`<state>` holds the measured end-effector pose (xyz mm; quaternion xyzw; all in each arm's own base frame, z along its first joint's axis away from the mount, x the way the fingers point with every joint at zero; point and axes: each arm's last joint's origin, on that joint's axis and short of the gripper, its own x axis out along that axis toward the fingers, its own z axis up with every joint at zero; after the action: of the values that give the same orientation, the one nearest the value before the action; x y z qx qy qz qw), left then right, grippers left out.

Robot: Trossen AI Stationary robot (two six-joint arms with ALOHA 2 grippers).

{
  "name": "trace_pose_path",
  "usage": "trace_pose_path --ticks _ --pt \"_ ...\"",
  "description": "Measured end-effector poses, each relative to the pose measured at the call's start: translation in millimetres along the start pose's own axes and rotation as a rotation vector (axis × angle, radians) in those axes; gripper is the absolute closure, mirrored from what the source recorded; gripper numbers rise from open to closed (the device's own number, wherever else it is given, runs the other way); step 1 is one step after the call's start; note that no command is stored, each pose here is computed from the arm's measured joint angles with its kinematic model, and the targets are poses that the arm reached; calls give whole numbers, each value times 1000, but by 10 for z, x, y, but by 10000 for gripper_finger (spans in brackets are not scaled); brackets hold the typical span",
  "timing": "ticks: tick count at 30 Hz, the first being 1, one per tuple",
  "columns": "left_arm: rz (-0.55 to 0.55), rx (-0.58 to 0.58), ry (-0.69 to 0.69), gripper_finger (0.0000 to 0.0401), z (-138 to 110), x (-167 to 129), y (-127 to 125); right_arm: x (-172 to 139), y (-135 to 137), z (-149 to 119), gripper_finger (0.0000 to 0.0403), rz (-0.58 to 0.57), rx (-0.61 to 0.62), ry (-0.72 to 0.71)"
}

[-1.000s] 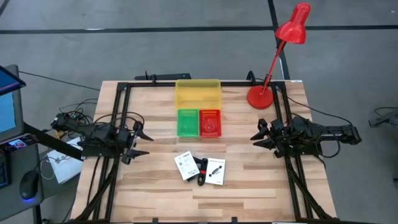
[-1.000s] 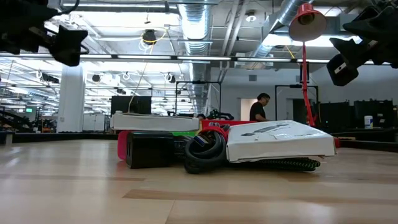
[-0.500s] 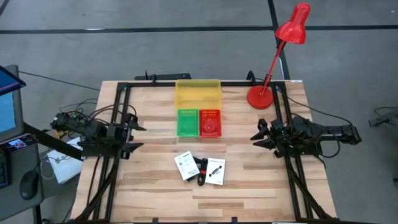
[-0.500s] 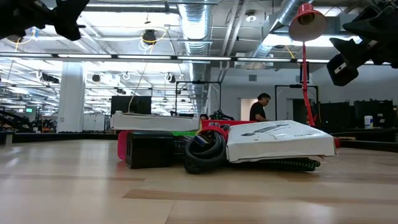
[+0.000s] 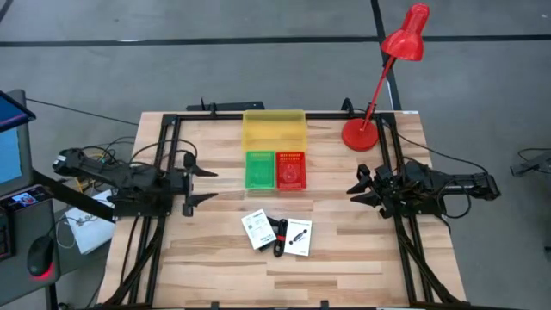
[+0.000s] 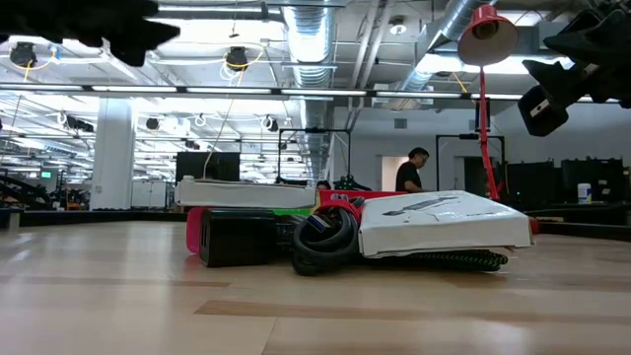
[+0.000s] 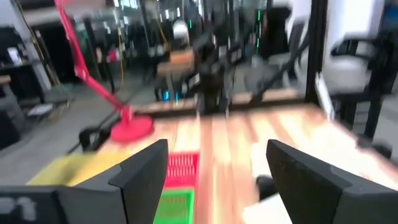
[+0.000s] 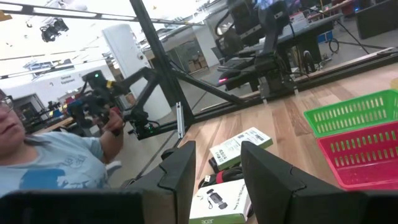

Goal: Pick and place items into bin
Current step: Put the left white box card reader into the green bin

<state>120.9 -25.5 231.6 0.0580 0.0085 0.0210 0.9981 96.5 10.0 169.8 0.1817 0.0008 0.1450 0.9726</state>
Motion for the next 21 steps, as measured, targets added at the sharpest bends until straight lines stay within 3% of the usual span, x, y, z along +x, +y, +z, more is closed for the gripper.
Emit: trace_pose_path --ticks 9,21 --pt "-21 100 186 134 -148 199 -84 0 0 0 280 0 0 1" --pt "-81 291 462 134 -531 446 -211 0 0 0 280 0 0 0"
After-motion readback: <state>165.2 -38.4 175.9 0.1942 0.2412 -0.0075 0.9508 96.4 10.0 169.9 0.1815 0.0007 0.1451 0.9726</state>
